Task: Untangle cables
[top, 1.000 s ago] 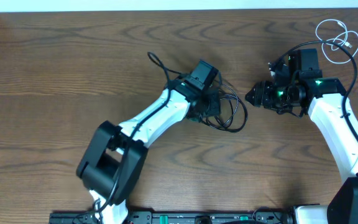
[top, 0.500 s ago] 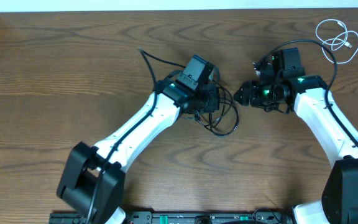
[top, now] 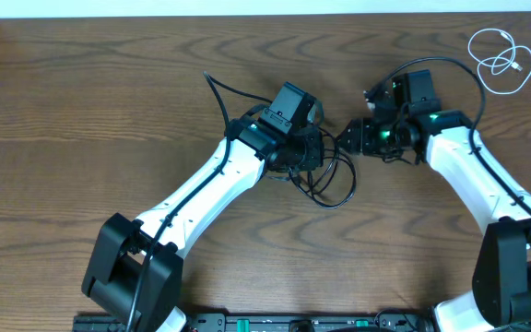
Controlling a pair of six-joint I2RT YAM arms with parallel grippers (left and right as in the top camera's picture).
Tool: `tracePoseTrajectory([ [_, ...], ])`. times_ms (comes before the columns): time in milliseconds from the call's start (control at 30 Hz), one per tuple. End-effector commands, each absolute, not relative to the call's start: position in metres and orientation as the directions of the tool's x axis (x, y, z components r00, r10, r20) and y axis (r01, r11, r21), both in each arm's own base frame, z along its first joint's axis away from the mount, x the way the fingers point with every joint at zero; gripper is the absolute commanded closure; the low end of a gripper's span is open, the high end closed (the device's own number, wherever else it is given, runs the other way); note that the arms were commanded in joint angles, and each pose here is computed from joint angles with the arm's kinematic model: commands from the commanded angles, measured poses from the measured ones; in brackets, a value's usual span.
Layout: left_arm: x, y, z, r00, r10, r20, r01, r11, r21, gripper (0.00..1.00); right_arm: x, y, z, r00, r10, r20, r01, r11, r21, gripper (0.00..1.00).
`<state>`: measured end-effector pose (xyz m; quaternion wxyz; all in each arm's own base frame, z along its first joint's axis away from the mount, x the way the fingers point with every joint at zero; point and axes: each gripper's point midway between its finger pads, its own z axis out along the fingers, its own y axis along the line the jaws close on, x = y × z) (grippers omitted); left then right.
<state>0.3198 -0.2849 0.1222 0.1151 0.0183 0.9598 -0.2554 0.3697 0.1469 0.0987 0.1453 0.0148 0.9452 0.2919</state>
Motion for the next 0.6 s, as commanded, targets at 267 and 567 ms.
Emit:
tracePoseTrajectory([
  [267, 0.337, -0.276, 0.119, -0.959, -0.133, -0.251, -0.004, 0.891, -0.454, 0.92, 0.365, 0.174, 0.130, -0.955, 0.050, -0.292, -0.187, 0.665, 0.723, 0.48],
  [567, 0.337, -0.276, 0.120, -0.959, -0.132, -0.252, -0.004, 0.891, -0.454, 0.93, 0.360, 0.206, 0.086, -0.981, 0.046, -0.190, -0.094, 0.743, 0.663, 0.83],
])
